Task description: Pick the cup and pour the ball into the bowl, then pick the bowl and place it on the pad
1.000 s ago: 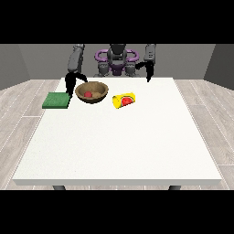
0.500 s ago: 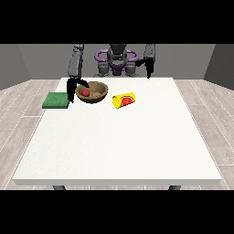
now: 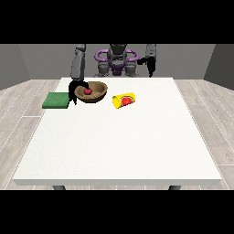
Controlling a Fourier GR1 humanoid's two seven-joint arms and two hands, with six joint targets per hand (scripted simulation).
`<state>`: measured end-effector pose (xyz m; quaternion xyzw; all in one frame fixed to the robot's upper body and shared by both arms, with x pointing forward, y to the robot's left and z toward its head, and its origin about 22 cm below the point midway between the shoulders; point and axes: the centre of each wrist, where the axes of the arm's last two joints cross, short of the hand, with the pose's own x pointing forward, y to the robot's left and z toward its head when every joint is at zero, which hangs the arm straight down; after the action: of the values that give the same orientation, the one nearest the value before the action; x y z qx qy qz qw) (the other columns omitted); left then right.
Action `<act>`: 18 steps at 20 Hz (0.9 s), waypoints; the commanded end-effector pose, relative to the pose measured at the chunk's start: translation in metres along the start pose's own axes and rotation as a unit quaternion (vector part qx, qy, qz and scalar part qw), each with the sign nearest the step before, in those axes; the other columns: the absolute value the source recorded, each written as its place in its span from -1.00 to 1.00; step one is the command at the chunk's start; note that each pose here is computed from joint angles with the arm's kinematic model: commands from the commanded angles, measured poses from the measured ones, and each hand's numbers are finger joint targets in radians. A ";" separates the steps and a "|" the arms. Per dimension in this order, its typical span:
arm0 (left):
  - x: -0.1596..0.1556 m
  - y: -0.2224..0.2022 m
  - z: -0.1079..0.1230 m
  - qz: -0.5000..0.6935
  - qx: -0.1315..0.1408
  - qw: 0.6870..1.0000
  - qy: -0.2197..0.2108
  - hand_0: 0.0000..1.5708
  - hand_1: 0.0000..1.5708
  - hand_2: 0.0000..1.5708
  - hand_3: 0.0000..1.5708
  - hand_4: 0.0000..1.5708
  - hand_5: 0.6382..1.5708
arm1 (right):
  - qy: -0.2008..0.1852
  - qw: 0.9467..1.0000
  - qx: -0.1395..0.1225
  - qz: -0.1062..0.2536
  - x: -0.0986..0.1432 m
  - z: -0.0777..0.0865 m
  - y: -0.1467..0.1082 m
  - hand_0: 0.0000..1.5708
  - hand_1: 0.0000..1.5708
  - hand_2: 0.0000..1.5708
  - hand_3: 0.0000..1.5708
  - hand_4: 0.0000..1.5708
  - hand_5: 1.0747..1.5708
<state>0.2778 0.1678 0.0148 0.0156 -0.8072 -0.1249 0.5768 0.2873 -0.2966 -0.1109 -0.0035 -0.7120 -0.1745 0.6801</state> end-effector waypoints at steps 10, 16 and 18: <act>-0.002 0.022 0.004 0.001 -0.006 1.000 -0.006 -1.00 -1.00 -1.00 -1.00 0.36 0.56 | 0.074 0.990 -0.122 -0.004 0.026 -0.017 -0.024 1.00 1.00 1.00 0.90 0.19 0.66; -0.030 0.032 0.029 0.007 0.022 0.997 0.068 -1.00 -1.00 -1.00 -1.00 0.46 0.54 | 0.117 0.986 -0.115 0.032 0.066 -0.033 -0.050 1.00 1.00 1.00 0.87 0.19 0.72; -0.039 0.028 0.042 0.007 0.020 0.996 0.081 -1.00 -1.00 -1.00 -1.00 0.46 0.54 | 0.122 0.984 -0.125 0.042 0.066 -0.039 -0.035 1.00 1.00 1.00 0.62 0.19 0.71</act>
<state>0.2651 0.2048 -0.0124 0.0266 -0.7746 -0.1103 0.6221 0.3026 -0.3164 -0.0826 -0.0441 -0.6092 -0.2452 0.7529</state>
